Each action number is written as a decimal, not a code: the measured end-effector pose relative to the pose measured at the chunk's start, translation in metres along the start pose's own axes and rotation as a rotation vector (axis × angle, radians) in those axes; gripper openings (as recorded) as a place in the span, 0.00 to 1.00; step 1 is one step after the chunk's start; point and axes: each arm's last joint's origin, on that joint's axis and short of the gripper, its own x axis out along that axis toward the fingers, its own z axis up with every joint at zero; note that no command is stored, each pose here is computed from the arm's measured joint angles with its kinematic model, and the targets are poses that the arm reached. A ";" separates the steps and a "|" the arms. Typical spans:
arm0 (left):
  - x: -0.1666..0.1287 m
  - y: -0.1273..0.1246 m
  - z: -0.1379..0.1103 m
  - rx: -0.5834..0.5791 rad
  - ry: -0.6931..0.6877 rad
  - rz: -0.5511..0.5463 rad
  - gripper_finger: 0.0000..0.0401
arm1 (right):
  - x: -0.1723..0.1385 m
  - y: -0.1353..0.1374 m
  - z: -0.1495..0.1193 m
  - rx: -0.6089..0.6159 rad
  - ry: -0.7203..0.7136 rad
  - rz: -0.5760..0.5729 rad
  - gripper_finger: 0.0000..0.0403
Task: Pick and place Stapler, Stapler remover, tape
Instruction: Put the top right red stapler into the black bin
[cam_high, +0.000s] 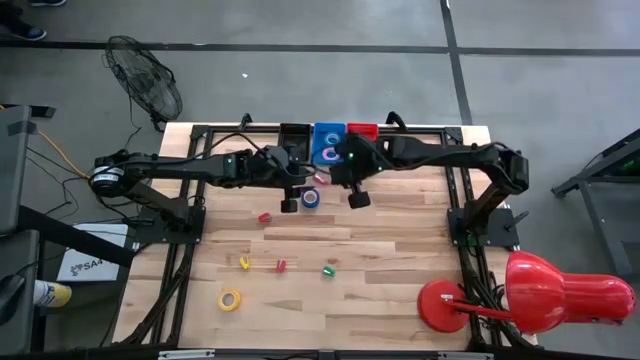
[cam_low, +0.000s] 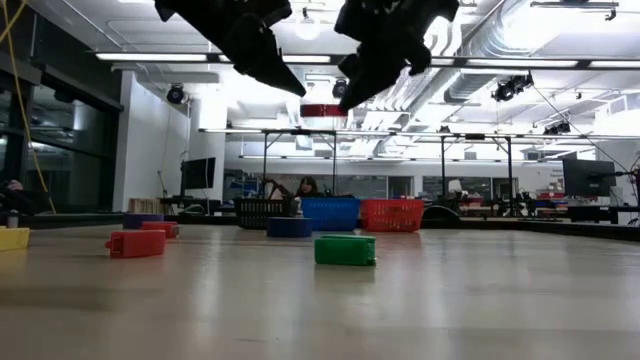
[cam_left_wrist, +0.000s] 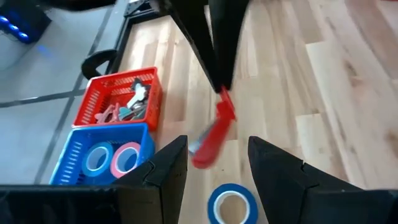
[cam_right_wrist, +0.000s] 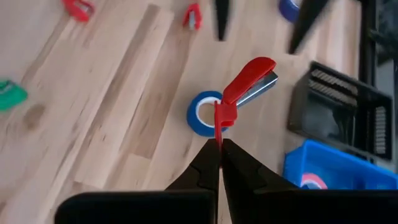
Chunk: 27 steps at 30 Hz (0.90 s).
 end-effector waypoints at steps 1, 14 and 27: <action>0.000 0.000 0.000 0.002 0.004 0.011 0.41 | -0.002 -0.002 0.001 0.027 -0.001 -0.003 0.00; -0.001 0.006 0.003 -0.011 0.007 0.186 0.53 | -0.007 -0.019 0.000 0.250 -0.045 -0.056 0.00; -0.001 0.008 0.003 -0.066 0.015 0.236 0.58 | -0.009 -0.025 0.008 0.282 -0.119 -0.147 0.00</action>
